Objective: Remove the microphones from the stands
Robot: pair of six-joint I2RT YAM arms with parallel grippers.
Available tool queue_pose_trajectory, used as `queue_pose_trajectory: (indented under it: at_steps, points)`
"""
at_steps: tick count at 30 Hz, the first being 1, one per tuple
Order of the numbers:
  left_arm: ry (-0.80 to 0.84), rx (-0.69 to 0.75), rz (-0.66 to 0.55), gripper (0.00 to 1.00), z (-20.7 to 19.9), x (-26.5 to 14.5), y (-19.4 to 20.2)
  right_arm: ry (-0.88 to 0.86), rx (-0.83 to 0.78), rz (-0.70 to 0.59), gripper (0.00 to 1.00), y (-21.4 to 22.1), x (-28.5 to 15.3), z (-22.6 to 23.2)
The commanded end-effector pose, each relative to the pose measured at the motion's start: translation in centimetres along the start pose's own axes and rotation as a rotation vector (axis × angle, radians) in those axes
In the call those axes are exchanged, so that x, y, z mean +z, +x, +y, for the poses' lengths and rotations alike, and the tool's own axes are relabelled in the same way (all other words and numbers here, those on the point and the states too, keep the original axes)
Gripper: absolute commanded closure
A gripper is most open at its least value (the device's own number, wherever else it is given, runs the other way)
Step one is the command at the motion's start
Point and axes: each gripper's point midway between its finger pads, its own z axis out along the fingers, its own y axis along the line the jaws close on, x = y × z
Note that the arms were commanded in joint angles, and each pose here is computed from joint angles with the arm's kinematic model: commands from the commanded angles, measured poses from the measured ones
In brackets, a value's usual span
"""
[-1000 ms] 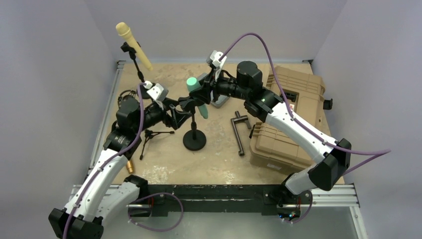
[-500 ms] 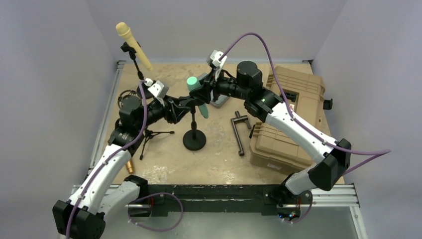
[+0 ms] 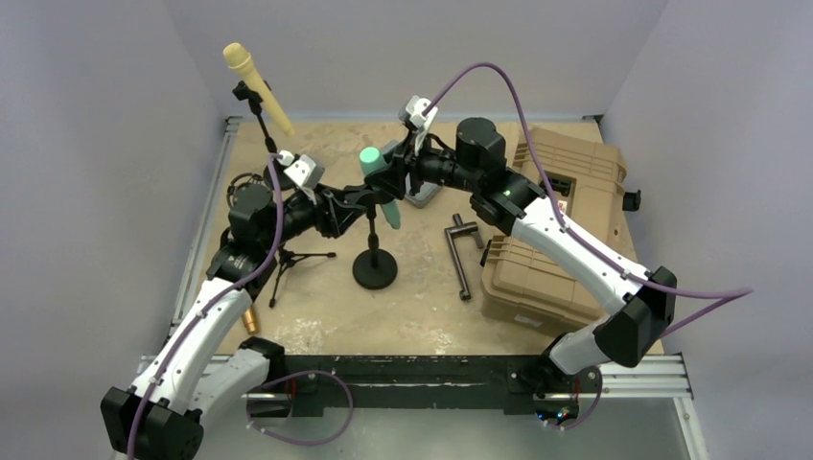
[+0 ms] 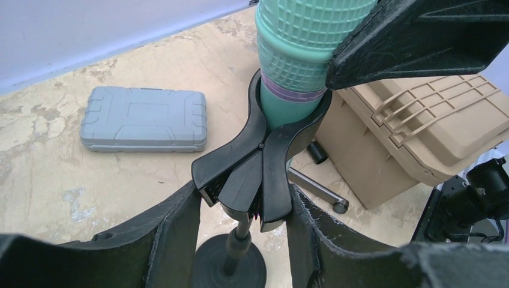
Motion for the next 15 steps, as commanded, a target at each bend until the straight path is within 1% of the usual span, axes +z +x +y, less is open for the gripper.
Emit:
queue_pose_trajectory:
  at_steps: [1, 3, 4, 6, 8, 10, 13, 15]
  points:
    - [-0.025, -0.001, 0.054, 1.0, 0.4, -0.6, 1.3, -0.016, -0.095, -0.279, 1.0, -10.2, -2.6, 2.0]
    - [-0.006, -0.001, 0.047, 1.0, 0.0, -0.6, 1.0, -0.03, -0.103, -0.282, 1.0, -10.6, -2.6, 2.3]
    - [0.001, -0.003, 0.031, 0.96, -0.2, -0.7, 0.6, -0.033, -0.106, -0.277, 1.0, -10.5, -2.6, 2.3]
    - [0.001, -0.025, 0.0, 0.67, -0.4, -0.8, 0.4, -0.023, -0.105, -0.256, 1.0, -9.6, -2.4, 2.0]
    - [0.0, -0.024, -0.077, 0.47, -0.6, -0.9, -0.7, -0.016, -0.102, -0.245, 1.0, -8.9, -2.4, 1.8]
    - [0.005, -0.033, -0.12, 0.4, -0.7, -1.0, -1.0, -0.014, -0.1, -0.239, 1.0, -8.4, -2.4, 1.8]
    - [0.018, -0.037, -0.17, 0.34, -0.9, -1.0, -1.3, -0.018, -0.1, -0.236, 1.0, -8.1, -2.5, 1.8]
    - [0.028, -0.024, -0.2, 0.2, -0.9, -0.9, -1.3, -0.02, -0.1, -0.233, 1.0, -8.0, -2.5, 1.9]
